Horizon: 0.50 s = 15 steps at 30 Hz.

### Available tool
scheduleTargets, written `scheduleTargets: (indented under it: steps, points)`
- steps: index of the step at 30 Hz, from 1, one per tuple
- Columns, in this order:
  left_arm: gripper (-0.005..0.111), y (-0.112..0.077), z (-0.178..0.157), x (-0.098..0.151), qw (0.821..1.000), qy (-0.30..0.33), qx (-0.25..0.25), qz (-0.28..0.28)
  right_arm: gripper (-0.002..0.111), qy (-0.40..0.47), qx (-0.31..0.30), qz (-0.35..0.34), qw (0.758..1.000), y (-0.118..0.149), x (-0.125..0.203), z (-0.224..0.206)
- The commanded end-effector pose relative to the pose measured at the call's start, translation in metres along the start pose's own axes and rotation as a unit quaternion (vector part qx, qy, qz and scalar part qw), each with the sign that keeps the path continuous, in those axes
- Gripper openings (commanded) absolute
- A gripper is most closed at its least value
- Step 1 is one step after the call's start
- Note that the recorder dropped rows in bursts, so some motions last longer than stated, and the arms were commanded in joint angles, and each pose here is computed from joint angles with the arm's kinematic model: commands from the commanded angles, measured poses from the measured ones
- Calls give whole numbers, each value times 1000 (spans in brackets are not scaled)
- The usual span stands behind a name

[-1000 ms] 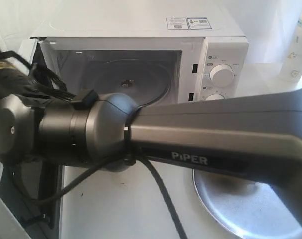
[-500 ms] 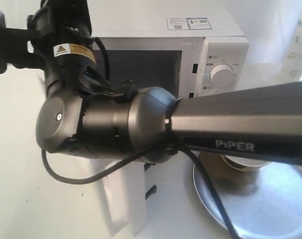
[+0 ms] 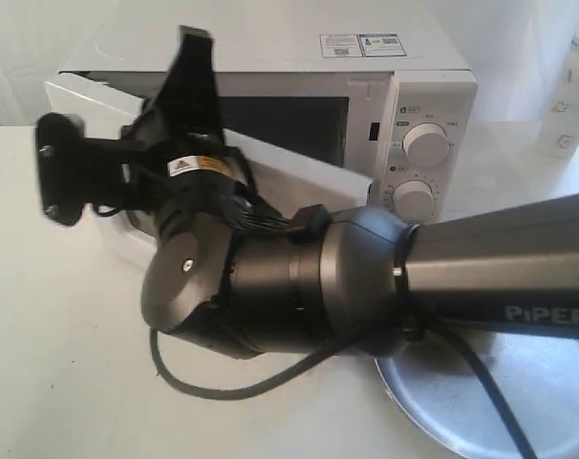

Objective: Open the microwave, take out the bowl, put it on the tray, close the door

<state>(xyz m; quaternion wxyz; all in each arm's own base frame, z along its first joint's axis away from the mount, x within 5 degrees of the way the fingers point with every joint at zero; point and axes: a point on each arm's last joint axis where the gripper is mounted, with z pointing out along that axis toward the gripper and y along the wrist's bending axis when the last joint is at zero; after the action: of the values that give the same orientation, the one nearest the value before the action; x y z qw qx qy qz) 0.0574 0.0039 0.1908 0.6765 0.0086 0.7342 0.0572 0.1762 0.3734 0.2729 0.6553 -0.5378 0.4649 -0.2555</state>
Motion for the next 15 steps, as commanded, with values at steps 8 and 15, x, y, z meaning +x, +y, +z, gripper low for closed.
scheduleTargets:
  steps: [8, 15]
  points:
    - [0, 0, 0, -1, 1000, -5, 3, -4, 0, 206, 136, -55, 968, -34, 114, 40]
    - [0, 0, 0, -1, 1000, -5, 3, -4, 0, 251, 160, -46, 954, -56, 170, 59]
